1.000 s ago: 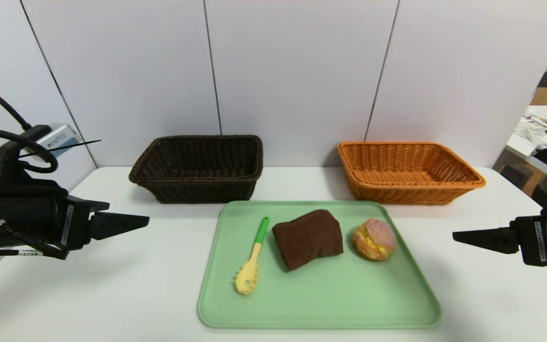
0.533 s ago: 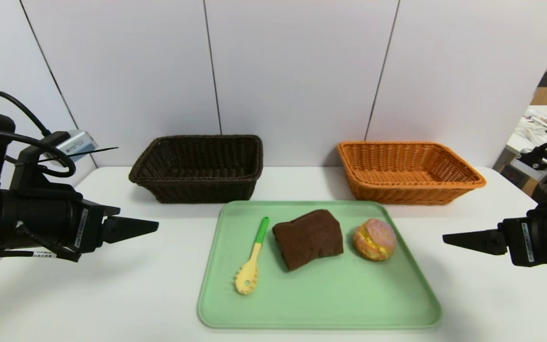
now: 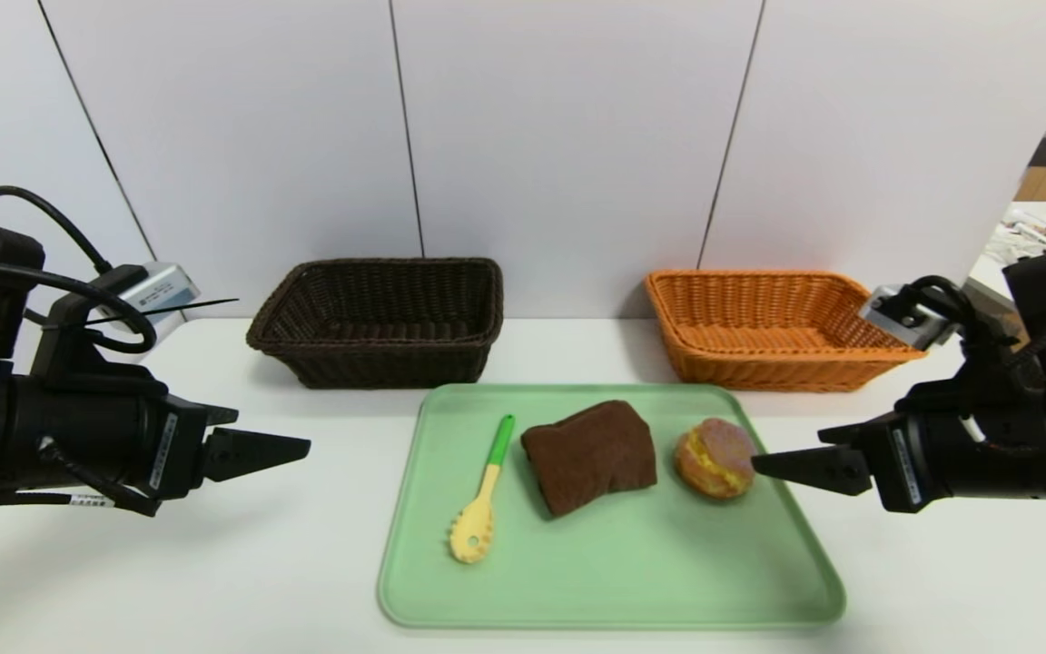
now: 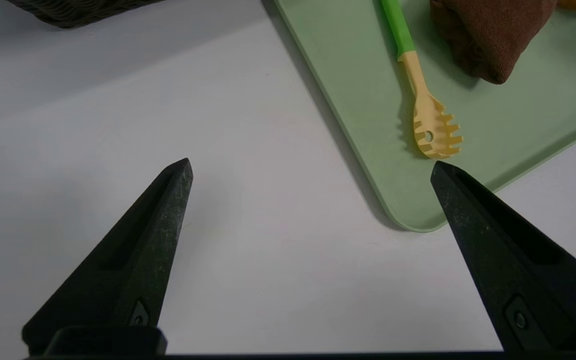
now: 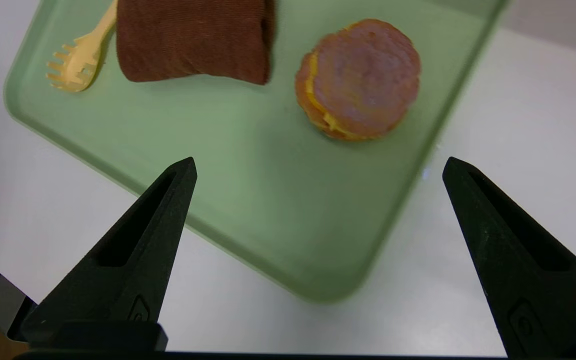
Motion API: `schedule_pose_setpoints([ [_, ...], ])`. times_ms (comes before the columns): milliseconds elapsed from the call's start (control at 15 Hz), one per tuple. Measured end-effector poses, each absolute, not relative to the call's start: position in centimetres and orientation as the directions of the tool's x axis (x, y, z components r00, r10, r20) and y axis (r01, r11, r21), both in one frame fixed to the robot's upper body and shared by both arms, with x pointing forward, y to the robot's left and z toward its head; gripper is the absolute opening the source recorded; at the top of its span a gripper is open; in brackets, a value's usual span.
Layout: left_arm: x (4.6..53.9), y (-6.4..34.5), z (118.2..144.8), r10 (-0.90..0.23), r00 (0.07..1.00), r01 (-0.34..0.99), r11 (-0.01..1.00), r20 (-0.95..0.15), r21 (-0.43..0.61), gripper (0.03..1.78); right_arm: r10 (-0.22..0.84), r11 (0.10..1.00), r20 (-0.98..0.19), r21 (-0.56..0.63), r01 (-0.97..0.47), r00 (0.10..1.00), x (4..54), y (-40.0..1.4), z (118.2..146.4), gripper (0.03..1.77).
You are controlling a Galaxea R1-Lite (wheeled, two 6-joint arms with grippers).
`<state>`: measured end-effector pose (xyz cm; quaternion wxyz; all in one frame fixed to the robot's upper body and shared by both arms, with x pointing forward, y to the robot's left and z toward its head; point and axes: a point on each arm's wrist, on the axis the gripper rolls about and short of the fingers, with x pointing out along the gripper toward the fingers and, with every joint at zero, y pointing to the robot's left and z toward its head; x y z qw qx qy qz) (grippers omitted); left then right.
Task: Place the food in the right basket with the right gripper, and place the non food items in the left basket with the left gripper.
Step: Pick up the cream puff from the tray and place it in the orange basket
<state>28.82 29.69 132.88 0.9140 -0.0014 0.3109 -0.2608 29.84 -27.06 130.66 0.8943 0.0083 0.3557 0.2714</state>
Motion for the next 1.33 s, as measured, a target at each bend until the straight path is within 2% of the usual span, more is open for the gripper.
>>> schedule_pose_setpoints([
  [333, 28.7, 29.6, 132.7, -0.481, 0.663, 0.482, 0.861, -0.573, -0.165, 1.69, 0.507, 0.833, -0.668, 0.215, -0.510, 0.546, 33.2, -24.5, 129.3, 1.70],
  [733, 28.7, 29.4, 132.5, -0.487, 0.655, 0.491, 0.856, -0.577, -0.164, 1.69, 0.375, 0.892, -0.754, 0.134, -0.432, 0.540, 36.3, -23.6, 128.0, 1.70],
  [1333, 28.5, 28.6, 132.3, -0.528, 0.624, 0.535, 0.826, -0.575, -0.177, 1.69, 0.317, 0.896, -0.807, 0.084, -0.435, 0.498, 38.2, -22.6, 125.8, 1.70],
])
